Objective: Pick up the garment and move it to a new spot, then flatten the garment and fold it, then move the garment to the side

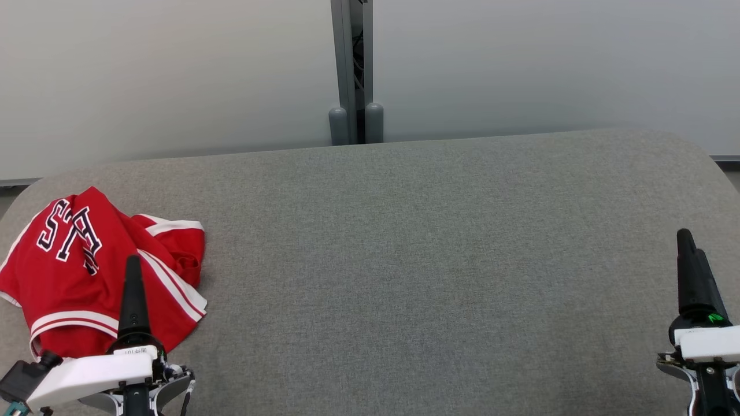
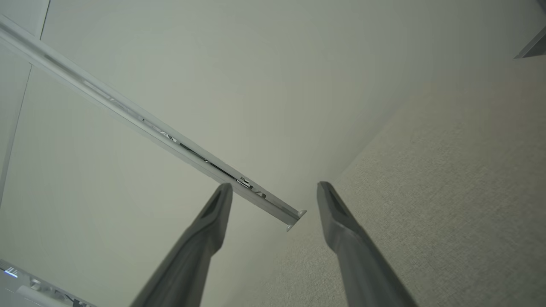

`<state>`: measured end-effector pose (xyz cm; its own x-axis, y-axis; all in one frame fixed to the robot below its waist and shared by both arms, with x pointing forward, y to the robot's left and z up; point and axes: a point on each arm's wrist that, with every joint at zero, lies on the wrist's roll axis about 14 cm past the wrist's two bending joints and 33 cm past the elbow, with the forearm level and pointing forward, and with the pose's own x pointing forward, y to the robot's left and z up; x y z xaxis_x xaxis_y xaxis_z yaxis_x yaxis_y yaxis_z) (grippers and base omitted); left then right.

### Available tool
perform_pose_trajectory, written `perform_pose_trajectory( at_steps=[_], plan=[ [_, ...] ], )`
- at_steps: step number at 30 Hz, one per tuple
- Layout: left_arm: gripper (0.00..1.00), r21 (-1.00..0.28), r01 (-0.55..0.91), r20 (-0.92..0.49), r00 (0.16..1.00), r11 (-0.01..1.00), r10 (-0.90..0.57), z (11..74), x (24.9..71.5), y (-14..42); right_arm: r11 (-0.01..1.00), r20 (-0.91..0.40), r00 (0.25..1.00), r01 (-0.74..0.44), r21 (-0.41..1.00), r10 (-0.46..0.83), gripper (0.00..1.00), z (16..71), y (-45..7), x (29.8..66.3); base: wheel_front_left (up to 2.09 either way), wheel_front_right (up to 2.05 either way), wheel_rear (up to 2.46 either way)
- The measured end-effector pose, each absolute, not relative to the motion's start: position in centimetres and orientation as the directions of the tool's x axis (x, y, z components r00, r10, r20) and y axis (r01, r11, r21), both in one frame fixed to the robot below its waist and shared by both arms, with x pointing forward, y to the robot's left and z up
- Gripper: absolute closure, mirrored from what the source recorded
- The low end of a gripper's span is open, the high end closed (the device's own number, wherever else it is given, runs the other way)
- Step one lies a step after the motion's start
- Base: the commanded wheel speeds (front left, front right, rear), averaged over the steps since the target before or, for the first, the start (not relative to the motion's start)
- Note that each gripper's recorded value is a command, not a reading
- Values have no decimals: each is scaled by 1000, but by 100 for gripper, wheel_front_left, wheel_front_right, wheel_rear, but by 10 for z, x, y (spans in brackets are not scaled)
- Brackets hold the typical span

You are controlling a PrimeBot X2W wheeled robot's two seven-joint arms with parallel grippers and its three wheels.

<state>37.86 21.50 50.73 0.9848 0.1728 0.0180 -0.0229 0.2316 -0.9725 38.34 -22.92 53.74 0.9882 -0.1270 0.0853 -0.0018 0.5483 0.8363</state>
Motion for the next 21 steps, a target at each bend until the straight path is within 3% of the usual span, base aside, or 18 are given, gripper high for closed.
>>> perform_pose_trajectory(
  at_steps=[1,2,3,21],
  plan=[
    [0,-973,-23,18,985,232,173,507,379,215,548,85,988,-2,836,-127,0,537,-229,383,0,0,0],
    [0,-965,-15,32,984,263,174,511,379,216,642,126,986,-27,766,-109,0,551,-224,386,0,0,0],
    [0,-959,-11,40,984,283,176,513,379,216,667,141,984,-34,744,-107,0,556,-224,387,0,0,0],
    [0,-772,35,140,983,634,116,551,385,192,878,226,973,-73,474,-41,0,578,-203,389,0,0,0]
  ],
)
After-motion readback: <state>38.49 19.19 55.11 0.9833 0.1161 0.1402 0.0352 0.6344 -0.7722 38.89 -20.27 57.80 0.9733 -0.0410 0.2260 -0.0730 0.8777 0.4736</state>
